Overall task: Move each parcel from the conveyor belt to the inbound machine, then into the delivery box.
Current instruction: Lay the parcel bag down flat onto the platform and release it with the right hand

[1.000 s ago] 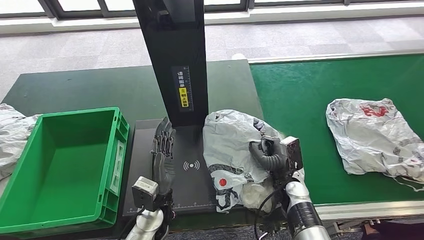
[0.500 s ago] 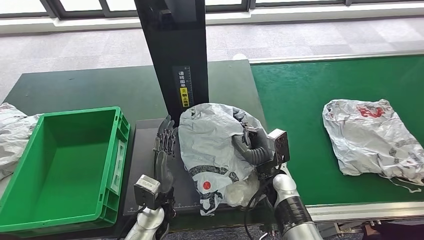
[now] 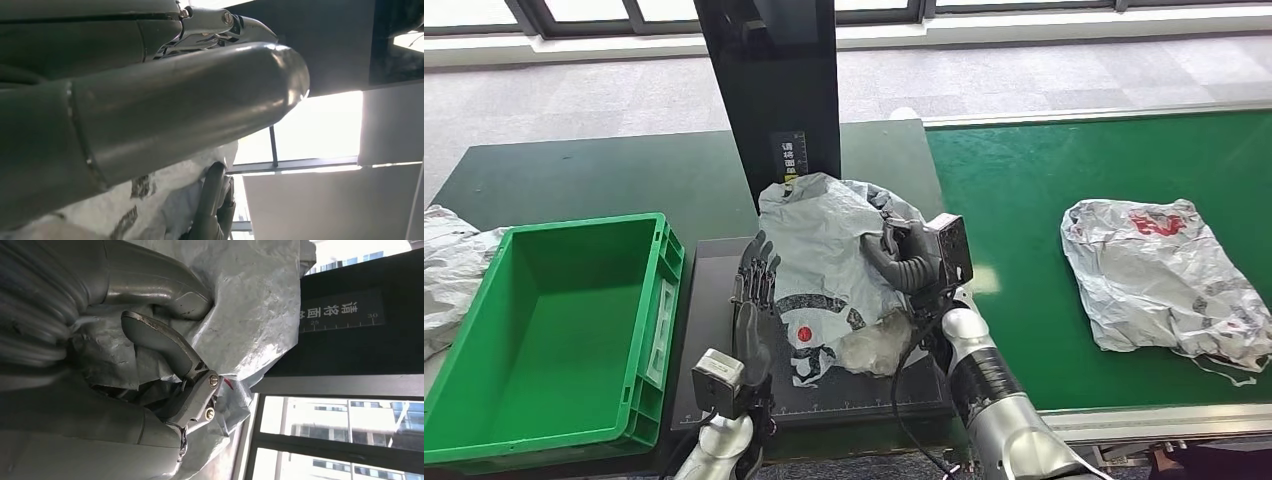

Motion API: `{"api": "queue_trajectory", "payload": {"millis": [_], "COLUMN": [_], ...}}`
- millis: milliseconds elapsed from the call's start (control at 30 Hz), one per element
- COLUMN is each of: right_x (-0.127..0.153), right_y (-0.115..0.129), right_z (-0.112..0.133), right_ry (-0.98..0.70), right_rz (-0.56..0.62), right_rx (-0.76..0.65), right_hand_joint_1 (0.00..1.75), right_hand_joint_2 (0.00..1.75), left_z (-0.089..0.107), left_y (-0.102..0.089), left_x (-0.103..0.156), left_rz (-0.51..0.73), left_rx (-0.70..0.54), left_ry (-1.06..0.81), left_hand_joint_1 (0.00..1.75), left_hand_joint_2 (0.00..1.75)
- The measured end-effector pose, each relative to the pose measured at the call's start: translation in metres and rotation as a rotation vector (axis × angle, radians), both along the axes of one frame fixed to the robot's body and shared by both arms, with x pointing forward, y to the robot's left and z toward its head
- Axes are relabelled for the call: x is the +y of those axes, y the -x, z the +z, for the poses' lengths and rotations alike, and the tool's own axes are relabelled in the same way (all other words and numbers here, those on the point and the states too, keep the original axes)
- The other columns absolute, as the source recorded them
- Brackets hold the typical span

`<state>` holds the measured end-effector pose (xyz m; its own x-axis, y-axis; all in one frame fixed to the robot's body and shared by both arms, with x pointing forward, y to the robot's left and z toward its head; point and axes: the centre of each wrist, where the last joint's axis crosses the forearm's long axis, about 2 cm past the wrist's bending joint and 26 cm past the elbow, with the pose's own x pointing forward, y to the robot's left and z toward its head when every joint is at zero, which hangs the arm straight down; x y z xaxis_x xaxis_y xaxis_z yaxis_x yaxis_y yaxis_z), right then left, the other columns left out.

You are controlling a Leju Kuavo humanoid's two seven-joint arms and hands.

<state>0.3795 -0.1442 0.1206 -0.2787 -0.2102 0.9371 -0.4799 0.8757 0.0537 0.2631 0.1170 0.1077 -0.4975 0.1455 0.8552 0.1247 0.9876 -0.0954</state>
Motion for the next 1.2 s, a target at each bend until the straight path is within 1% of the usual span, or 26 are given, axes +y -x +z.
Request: {"api": "queue_trajectory", "payload": {"millis": [33,67,100,167,233,300,400,500,600,633,733,767,933,1200], "right_x": [0.004,0.008,0.011,0.017,0.020,0.022,0.027,0.033,0.040,0.043,0.051,0.053,0.056,0.058], "right_y": [-0.001,-0.002,-0.001,0.001,0.004,0.007,0.011,0.014,0.017,0.017,0.018,0.018,0.019,0.021], "right_z": [0.001,0.002,0.002,-0.002,-0.006,-0.010,-0.014,-0.016,-0.016,-0.015,-0.011,-0.010,-0.010,-0.010], "right_ry": [0.001,0.005,0.010,0.021,0.025,0.023,0.019,0.010,0.004,0.003,0.010,0.019,0.062,0.225], "right_rz": [0.004,0.007,0.008,0.012,0.021,0.033,0.055,0.084,0.125,0.144,0.195,0.209,0.230,0.108], "right_rx": [0.008,0.017,0.027,0.052,0.080,0.103,0.130,0.153,0.169,0.174,0.176,0.171,0.147,0.093], "right_hand_joint_1": [1.75,1.75,1.75,1.75,1.75,1.75,1.75,1.75,1.75,1.44,0.13,0.00,0.00,0.00], "right_hand_joint_2": [1.75,1.75,1.75,1.75,1.75,1.75,1.75,1.75,1.75,1.75,1.75,1.75,1.75,1.75], "left_z": [0.002,0.007,0.016,0.044,0.076,0.105,0.135,0.156,0.169,0.173,0.179,0.180,0.182,0.181], "left_y": [0.000,-0.001,-0.002,0.000,0.005,0.013,0.025,0.035,0.043,0.045,0.050,0.051,0.053,0.053], "left_x": [0.001,0.003,0.005,0.013,0.023,0.031,0.043,0.054,0.062,0.064,0.068,0.069,0.071,0.073], "left_rz": [0.027,0.082,0.163,0.355,0.482,0.548,0.613,0.661,0.696,0.705,0.722,0.726,0.735,0.738], "left_rx": [-0.006,-0.021,-0.050,-0.157,-0.312,-0.456,-0.585,-0.664,-0.714,-0.729,-0.756,-0.760,-0.769,-0.757], "left_ry": [0.002,0.003,0.002,-0.001,-0.022,-0.047,-0.027,0.017,0.046,0.052,0.065,0.067,0.073,0.080], "left_hand_joint_1": [0.00,0.00,0.00,0.00,0.00,0.00,0.00,0.00,0.00,0.00,0.00,0.00,0.00,0.00], "left_hand_joint_2": [0.00,0.00,0.00,0.00,0.00,0.00,0.00,0.00,0.00,0.00,0.00,0.00,0.00,0.00]}}
